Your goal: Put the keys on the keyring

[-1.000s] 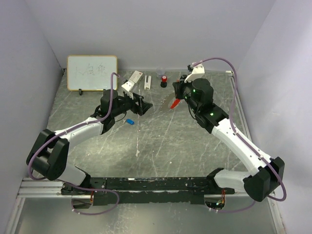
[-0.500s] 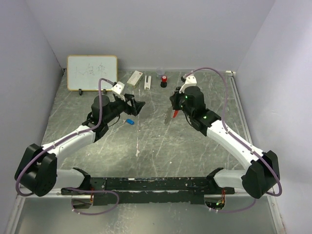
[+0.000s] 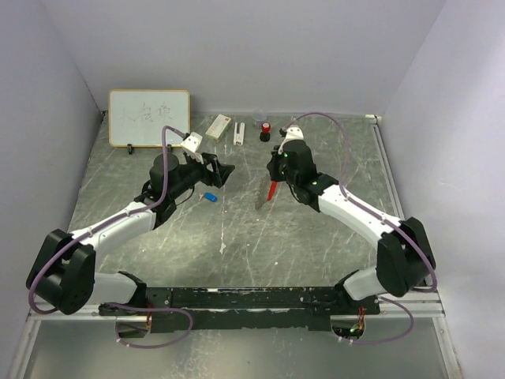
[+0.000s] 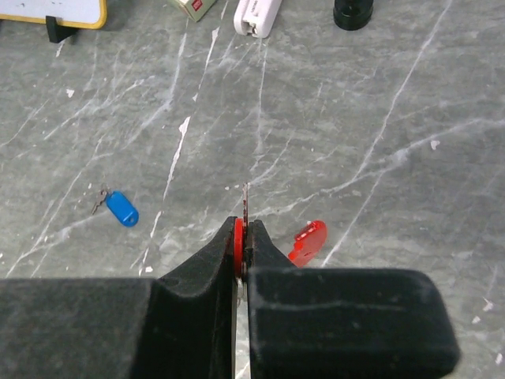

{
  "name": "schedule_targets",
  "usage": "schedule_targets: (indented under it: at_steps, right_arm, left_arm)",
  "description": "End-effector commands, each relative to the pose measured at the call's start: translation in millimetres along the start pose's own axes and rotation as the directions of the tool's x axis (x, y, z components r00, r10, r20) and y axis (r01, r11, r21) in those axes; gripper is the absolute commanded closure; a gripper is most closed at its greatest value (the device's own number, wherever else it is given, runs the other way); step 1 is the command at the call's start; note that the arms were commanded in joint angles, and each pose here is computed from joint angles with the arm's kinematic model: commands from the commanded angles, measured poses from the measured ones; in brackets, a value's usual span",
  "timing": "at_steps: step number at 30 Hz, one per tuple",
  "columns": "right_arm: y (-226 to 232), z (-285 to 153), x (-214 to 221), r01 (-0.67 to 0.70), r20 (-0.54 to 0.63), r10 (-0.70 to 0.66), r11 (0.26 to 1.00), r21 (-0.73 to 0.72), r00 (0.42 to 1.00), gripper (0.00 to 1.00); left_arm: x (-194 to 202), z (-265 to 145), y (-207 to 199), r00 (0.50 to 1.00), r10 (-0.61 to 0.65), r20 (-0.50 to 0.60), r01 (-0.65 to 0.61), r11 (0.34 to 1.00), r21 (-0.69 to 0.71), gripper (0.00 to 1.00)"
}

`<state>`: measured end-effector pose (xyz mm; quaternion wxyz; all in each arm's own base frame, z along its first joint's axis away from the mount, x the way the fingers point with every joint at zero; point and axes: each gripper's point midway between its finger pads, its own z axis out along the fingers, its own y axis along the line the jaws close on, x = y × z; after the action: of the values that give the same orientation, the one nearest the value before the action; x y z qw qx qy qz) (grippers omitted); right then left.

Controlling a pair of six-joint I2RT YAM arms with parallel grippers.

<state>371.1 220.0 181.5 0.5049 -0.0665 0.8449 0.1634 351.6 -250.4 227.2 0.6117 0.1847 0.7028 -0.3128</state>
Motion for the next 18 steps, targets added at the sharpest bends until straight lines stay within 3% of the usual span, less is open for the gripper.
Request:
schedule_targets:
  at_steps: [1, 18]
  right_arm:
    - [16.0, 16.0, -28.2, -0.025, 0.072, 0.028, 0.999, -0.043, 0.997, 1.00]
    - [47.1, 84.7, -42.3, -0.042, 0.101, 0.056, 0.990, -0.135, 0.993, 1.00]
  left_arm:
    - [-3.6, 0.0, 4.8, 1.000, 0.001, 0.014, -0.001, 1.000, -0.007, 0.16]
    - [-2.8, -4.1, 15.2, 1.000, -0.006, 0.018, 0.006, 1.000, -0.023, 0.16]
